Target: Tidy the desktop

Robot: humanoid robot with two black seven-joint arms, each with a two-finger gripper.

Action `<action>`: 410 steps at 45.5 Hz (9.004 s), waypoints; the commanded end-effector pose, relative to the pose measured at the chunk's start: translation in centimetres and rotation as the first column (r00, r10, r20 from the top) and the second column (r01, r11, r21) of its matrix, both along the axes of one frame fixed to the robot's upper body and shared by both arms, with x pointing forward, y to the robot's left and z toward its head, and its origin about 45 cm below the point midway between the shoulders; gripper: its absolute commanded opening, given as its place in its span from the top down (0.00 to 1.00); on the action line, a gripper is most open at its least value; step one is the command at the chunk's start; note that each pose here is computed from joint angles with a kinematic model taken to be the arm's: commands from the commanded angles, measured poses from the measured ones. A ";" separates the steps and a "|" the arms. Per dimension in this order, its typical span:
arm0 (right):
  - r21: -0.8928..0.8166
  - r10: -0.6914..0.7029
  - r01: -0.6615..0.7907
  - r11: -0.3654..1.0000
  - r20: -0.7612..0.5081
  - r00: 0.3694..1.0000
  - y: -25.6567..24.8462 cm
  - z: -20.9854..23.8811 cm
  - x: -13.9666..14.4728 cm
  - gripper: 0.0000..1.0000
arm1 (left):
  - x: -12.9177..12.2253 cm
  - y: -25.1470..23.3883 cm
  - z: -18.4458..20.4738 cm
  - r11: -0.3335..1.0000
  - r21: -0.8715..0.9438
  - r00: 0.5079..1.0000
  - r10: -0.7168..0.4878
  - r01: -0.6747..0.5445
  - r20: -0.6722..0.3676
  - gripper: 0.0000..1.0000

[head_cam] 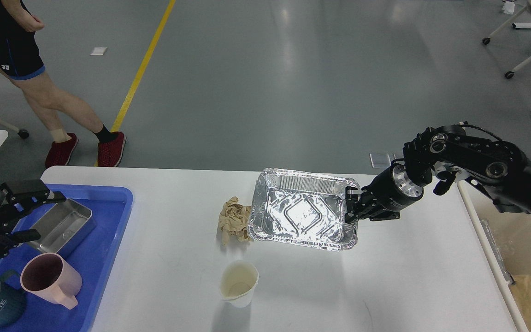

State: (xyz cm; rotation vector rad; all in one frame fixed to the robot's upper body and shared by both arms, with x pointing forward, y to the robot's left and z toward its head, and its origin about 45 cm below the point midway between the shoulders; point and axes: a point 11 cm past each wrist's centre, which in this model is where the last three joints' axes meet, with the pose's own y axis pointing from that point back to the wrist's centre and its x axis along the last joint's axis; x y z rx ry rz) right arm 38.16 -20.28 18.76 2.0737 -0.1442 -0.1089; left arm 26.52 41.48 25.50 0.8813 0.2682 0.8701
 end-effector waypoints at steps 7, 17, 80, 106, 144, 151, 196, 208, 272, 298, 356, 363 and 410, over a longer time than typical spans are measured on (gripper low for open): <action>0.000 0.001 -0.001 1.000 0.000 1.000 0.0 0.0 0.0 1.00 | -0.1 0.3 0.3 1.000 0.007 1.000 0.000 0.000 0.001 0.03; -0.001 -0.001 0.001 1.000 -0.001 1.000 -0.1 0.0 0.0 1.00 | -0.1 0.3 0.4 1.000 0.009 1.000 0.000 0.000 0.002 0.03; 0.002 -0.002 0.002 1.000 -0.001 1.000 0.0 -0.1 -0.1 1.00 | 0.0 0.2 0.4 1.000 0.006 1.000 -0.002 0.002 0.005 0.03; 0.002 -0.002 0.002 1.000 -0.003 1.000 0.0 -0.1 -0.1 1.00 | 0.1 0.1 0.4 1.000 0.005 1.000 -0.004 0.004 0.005 0.03; 0.000 -0.007 0.007 1.000 -0.008 1.000 -0.1 -0.5 -0.2 1.00 | 2.7 -6.5 -2.2 0.986 -0.041 0.986 -0.162 0.163 0.041 0.03; 0.000 -0.009 0.009 1.000 -0.008 1.000 -0.2 -0.5 -0.2 1.00 | 3.4 -10.3 -3.4 0.965 -0.063 0.966 -0.253 0.256 0.050 0.03; 0.000 -0.019 0.019 1.000 -0.028 0.999 -0.5 -1.4 -0.8 1.00 | 2.8 -21.7 -9.3 0.803 0.041 0.801 -0.587 0.594 -0.119 0.04; -0.001 -0.028 0.028 1.000 -0.033 0.999 -0.6 -1.8 -1.0 1.00 | 1.4 -21.8 -10.4 0.780 0.036 0.774 -0.612 0.624 -0.165 0.03; 0.002 -0.048 0.048 0.999 -0.044 0.998 -1.2 -2.3 -1.3 1.00 | 0.8 -25.5 -14.1 0.764 0.016 0.752 -0.631 0.645 -0.191 0.07; -0.003 -0.050 0.050 0.999 -0.054 0.997 -1.4 -2.8 -1.6 1.00 | 0.8 -25.9 -15.2 0.769 0.022 0.755 -0.621 0.639 -0.209 0.44; -0.009 -0.078 0.078 0.997 -0.057 0.995 -2.2 -3.4 -1.9 1.00 | 2.2 -9.3 3.3 0.792 0.266 0.836 -0.524 0.549 -0.164 1.00; -0.009 -0.075 0.075 0.997 -0.057 0.996 -2.0 -3.4 -1.9 1.00 | 1.8 -5.9 8.8 0.806 0.287 0.853 -0.513 0.518 -0.099 1.00; 0.085 0.009 -0.007 0.996 -0.028 1.000 2.1 -1.1 -1.7 1.00 | 10.5 -23.7 7.7 0.633 0.249 0.651 -0.759 0.733 0.014 0.99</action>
